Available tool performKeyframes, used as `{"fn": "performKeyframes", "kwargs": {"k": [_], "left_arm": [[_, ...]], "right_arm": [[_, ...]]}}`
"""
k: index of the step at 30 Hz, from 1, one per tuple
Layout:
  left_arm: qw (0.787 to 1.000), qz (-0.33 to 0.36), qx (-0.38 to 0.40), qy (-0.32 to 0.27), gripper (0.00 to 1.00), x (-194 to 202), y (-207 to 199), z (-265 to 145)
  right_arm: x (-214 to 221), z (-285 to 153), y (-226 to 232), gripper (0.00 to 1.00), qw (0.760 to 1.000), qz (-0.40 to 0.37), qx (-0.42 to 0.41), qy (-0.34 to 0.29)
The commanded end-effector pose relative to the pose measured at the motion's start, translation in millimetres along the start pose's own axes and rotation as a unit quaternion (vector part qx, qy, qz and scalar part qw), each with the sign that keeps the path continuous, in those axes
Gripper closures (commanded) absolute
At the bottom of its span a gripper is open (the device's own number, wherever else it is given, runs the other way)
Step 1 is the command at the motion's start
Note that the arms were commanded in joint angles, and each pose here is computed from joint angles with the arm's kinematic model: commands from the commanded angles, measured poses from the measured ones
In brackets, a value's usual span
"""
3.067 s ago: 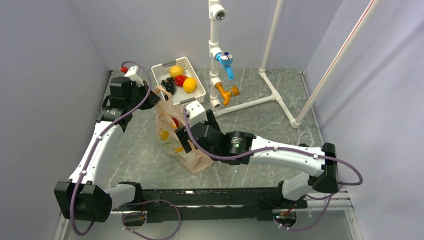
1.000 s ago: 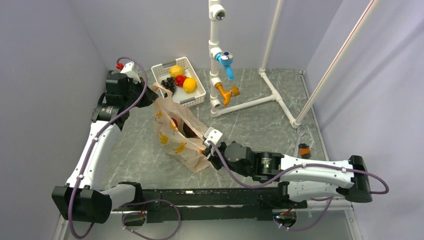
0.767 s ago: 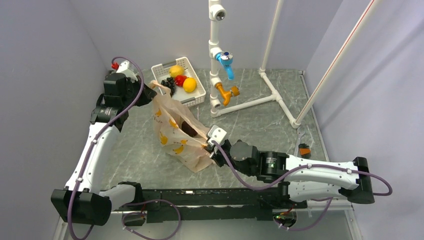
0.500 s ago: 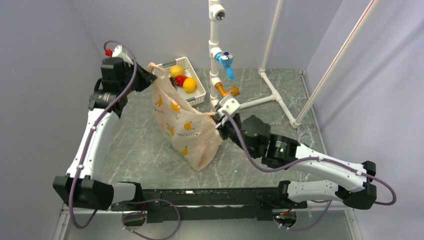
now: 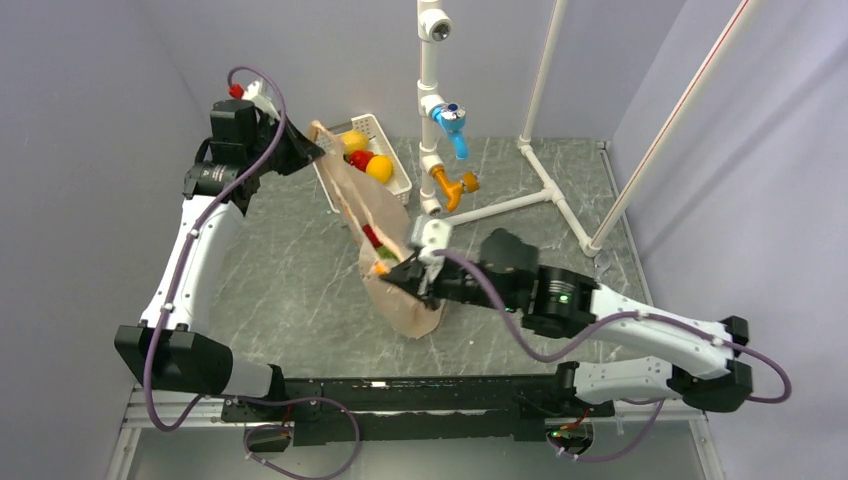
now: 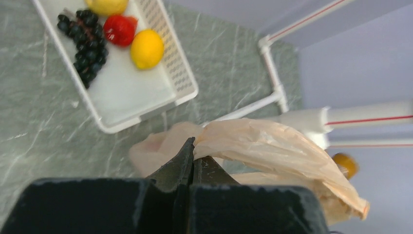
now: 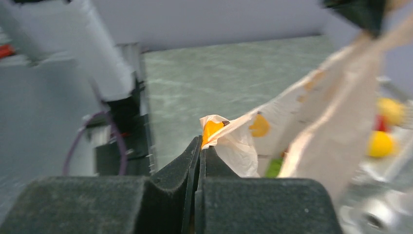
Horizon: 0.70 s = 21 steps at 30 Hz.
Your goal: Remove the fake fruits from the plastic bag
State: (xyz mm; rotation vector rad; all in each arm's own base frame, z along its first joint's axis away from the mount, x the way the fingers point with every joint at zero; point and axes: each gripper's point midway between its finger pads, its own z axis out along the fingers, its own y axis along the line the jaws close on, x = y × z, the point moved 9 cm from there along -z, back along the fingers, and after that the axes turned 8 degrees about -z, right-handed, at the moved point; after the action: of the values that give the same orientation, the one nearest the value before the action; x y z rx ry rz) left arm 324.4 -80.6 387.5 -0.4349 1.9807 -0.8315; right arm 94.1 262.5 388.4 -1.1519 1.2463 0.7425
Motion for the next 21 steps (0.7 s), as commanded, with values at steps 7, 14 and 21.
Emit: {"fn": "performKeyframes", "kwargs": {"k": [7, 14, 21], "left_arm": [[0.98, 0.129, -0.135, 0.075, 0.9, 50, 82, -30], [0.976, 0.141, -0.165, 0.026, 0.21, 76, 89, -91], [0.992, 0.117, -0.017, 0.048, 0.11, 121, 64, -151]], "right_arm": [[90, 66, 97, 0.9, 0.955, 0.155, -0.23, 0.104], [104, 78, 112, 0.79, 0.945, 0.174, -0.249, 0.121], [115, 80, 112, 0.73, 0.95, 0.177, -0.226, 0.125]]}}
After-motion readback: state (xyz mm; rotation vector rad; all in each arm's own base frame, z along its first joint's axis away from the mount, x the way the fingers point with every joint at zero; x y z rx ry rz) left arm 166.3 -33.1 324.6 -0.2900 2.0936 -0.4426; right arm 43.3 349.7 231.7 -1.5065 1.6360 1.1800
